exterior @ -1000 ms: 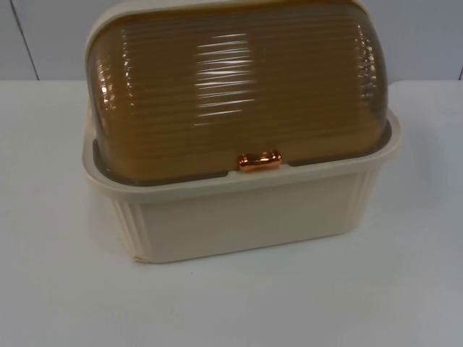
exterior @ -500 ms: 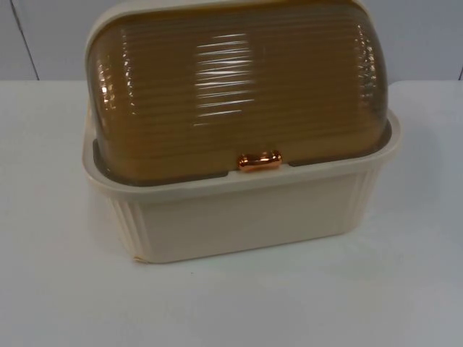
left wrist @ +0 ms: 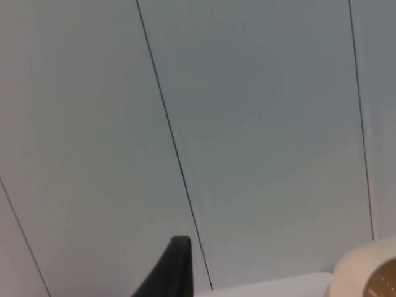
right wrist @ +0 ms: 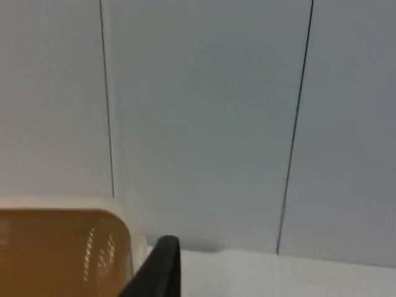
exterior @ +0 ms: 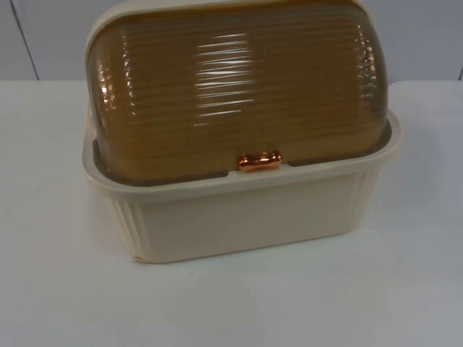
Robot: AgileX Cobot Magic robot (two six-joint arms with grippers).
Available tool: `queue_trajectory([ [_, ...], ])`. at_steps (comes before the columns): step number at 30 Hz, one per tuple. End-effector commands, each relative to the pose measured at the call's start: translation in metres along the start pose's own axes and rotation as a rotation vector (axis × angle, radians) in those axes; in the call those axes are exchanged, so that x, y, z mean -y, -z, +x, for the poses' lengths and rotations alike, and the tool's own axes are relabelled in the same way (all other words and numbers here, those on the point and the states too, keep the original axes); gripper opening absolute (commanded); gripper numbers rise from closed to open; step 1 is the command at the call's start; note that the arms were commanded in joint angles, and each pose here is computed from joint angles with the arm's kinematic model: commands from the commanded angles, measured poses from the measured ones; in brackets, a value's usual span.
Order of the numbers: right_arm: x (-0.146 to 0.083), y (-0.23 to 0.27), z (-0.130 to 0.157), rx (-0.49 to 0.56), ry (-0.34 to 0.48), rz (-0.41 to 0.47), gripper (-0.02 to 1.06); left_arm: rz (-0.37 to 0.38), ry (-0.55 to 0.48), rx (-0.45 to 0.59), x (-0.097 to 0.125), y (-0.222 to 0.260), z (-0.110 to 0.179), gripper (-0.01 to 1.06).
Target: Open the box lid with the left hand, place the block into the box with the right hand, then close the box lid with the left hand.
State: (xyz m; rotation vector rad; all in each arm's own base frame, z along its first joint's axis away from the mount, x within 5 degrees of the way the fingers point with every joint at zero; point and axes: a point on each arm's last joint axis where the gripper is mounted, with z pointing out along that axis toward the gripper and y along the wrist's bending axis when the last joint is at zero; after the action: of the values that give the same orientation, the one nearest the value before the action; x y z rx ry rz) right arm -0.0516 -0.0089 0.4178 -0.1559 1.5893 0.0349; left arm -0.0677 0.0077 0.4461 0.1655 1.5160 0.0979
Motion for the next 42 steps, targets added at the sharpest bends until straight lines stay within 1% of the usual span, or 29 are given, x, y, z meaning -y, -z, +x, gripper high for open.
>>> queue_trajectory([
  [1,0.002,0.002,0.002,-0.026,0.024,0.013,1.05,0.033,0.03,-0.053,0.004,-0.008,0.012,1.03],
  [3,0.002,0.002,0.004,-0.041,0.024,0.011,1.05,0.061,0.045,-0.099,0.008,-0.019,0.023,1.03],
  [6,0.001,0.002,0.006,-0.068,0.024,0.009,1.05,0.1,0.058,-0.24,0.017,-0.045,0.057,1.03],
  [7,0.001,0.002,0.006,-0.068,0.024,0.009,1.05,0.1,0.058,-0.24,0.017,-0.045,0.057,1.03],
  [8,0.001,0.002,0.008,-0.085,0.024,0.008,1.05,0.112,0.063,-0.283,0.019,-0.051,0.068,1.03],
  [9,0.001,0.002,0.008,-0.093,0.024,0.008,1.05,0.114,0.063,-0.303,0.02,-0.054,0.073,1.03],
  [11,0.001,-0.001,0.019,-0.156,0.025,0.005,1.05,0.147,0.08,-0.4,0.027,-0.064,0.096,1.03],
  [12,0.0,-0.003,0.026,-0.193,0.025,0.002,1.05,0.158,0.09,-0.425,0.029,-0.067,0.103,1.03],
  [13,0.0,-0.003,0.026,-0.193,0.025,0.002,1.05,0.158,0.09,-0.425,0.029,-0.067,0.103,1.03],
  [14,-0.001,-0.007,0.034,-0.228,0.024,-0.001,1.05,0.167,0.097,-0.441,0.03,-0.069,0.108,1.03],
  [17,-0.002,-0.011,0.051,-0.28,0.009,-0.004,1.05,0.176,0.107,-0.428,0.032,-0.066,0.111,1.03],
  [19,-0.003,-0.008,0.057,-0.273,-0.001,-0.007,1.05,0.171,0.117,-0.366,0.032,-0.057,0.108,1.03],
  [20,-0.003,-0.008,0.057,-0.273,-0.001,-0.007,1.05,0.171,0.117,-0.366,0.032,-0.057,0.108,1.03],
  [21,-0.003,-0.004,0.057,-0.252,-0.002,-0.009,1.05,0.172,0.124,-0.323,0.032,-0.051,0.107,1.03],
  [22,-0.003,0.002,0.056,-0.209,-0.005,-0.01,1.05,0.177,0.136,-0.264,0.032,-0.044,0.105,1.03],
  [23,-0.003,0.008,0.055,-0.144,-0.008,-0.01,1.05,0.177,0.144,-0.198,0.032,-0.035,0.103,1.03],
  [24,-0.004,0.009,0.051,-0.095,-0.013,-0.016,1.05,0.17,0.145,-0.16,0.032,-0.032,0.101,1.03],
  [25,-0.004,0.009,0.049,-0.072,-0.016,-0.019,1.05,0.164,0.14,-0.155,0.031,-0.031,0.1,1.03],
  [28,-0.003,0.013,0.047,-0.069,-0.002,-0.007,1.05,0.165,0.132,-0.178,0.031,-0.028,0.1,1.03],
  [30,-0.003,0.012,0.047,-0.062,0.024,-0.008,1.05,0.159,0.118,-0.189,0.031,-0.031,0.103,1.03],
  [32,-0.003,0.012,0.047,-0.064,0.024,-0.008,1.05,0.152,0.113,-0.189,0.03,-0.031,0.103,1.03],
  [33,-0.003,0.012,0.048,-0.074,0.025,-0.009,1.05,0.137,0.099,-0.194,0.029,-0.031,0.104,1.03],
  [35,-0.003,0.01,0.053,-0.11,0.025,-0.011,1.05,0.128,0.086,-0.22,0.028,-0.03,0.106,1.03],
  [36,-0.003,0.01,0.053,-0.11,0.025,-0.011,1.05,0.128,0.086,-0.22,0.028,-0.03,0.106,1.03],
  [38,-0.004,0.003,0.062,-0.166,0.026,-0.016,1.05,0.12,0.073,-0.256,0.027,-0.03,0.11,1.03],
  [42,-0.007,-0.016,0.087,-0.284,0.028,-0.026,1.05,0.129,0.069,-0.319,0.028,-0.03,0.117,1.03],
])
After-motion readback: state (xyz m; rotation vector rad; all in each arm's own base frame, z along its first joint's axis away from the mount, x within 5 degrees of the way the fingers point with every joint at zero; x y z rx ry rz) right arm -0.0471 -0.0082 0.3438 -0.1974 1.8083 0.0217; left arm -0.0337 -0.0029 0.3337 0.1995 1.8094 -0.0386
